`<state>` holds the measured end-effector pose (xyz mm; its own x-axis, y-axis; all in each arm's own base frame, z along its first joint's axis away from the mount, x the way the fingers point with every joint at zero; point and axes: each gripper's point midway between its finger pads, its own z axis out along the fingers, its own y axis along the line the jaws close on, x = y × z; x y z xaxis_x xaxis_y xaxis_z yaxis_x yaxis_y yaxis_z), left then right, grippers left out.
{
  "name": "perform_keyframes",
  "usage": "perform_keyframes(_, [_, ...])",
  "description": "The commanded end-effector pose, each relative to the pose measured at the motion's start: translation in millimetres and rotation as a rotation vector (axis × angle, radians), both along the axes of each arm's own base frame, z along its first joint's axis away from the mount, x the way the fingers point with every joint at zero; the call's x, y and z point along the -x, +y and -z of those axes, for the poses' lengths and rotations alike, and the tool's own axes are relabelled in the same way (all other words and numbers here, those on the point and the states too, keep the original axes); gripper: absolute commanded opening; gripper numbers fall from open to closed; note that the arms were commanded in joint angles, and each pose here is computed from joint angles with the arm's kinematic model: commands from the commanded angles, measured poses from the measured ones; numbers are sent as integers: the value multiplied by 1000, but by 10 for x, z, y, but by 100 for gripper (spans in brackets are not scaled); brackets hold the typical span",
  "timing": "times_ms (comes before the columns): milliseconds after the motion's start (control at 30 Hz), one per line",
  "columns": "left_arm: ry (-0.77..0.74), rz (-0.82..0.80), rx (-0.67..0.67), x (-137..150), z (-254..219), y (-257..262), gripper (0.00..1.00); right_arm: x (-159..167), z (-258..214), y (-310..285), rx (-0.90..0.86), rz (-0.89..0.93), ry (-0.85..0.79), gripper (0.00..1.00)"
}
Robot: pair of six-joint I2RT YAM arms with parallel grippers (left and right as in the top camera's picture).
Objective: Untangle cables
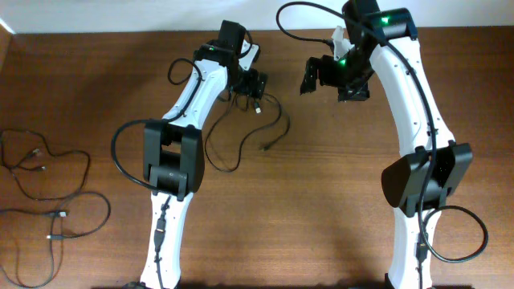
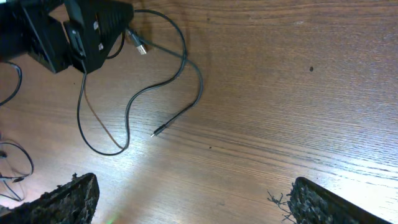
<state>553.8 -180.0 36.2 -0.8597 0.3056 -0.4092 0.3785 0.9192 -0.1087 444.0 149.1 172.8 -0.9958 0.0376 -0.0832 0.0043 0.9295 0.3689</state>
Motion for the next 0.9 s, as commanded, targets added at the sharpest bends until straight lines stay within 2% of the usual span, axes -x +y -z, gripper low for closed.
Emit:
perform_keyframes(0, [60, 89, -14, 130, 206, -4, 92, 26, -82, -5, 14, -14, -25, 99])
perform_keyframes(100, [159, 92, -26, 322, 424, 29, 84, 25, -80, -10, 17, -13, -26, 99])
perform_keyframes(133, [187, 92, -32, 379, 472, 43, 75, 25, -80, -9, 17, -13, -26, 99])
perform_keyframes(167, [191, 92, -33, 388, 476, 44, 70, 25, -80, -7, 17, -14, -26, 99])
perform_keyframes(200, [195, 93, -29, 397, 476, 39, 58, 25, -80, -7, 17, -14, -26, 99])
perform_keyframes(300, [208, 104, -12, 436, 471, -13, 11, 31, -79, -9, 18, -14, -23, 99])
perform_keyframes(333, [206, 102, -12, 430, 459, -8, 0, 33, -78, -10, 18, -14, -22, 99])
perform_keyframes(400, [138, 62, 2, 194, -39, 166, 0, 35, -78, -10, 18, -13, -22, 99])
perform_keyframes(467, [-7, -9, 5, -97, -774, 473, 0, 41, -77, -13, 19, -13, -19, 99])
perform_keyframes(500, [-143, -120, -5, -261, -1373, 816, 0, 52, -75, -16, 20, -13, -14, 99])
perform_keyframes(567, [-432, -354, -33, -349, -2495, 1675, 0, 55, -74, -16, 20, -14, -13, 99])
perform_keyframes(633, [-572, -590, -123, -227, -3029, 2705, 0, 55, -74, -16, 20, -14, -13, 99])
perform_keyframes(700, [-588, -763, -208, -33, -3083, 3584, 0, 56, -74, -16, 20, -13, -12, 99])
perform_keyframes(733, [-579, -833, -235, 67, -3066, 3858, 0, 60, -73, -15, 20, -14, -11, 99])
perform_keyframes(800, [-548, -1051, -246, 374, -2964, 4555, 0, 75, -71, -18, 21, -14, -4, 99])
perform_keyframes(867, [-476, -1075, -213, 444, -2693, 4800, 0, 80, -71, -3, 21, -17, -4, 99])
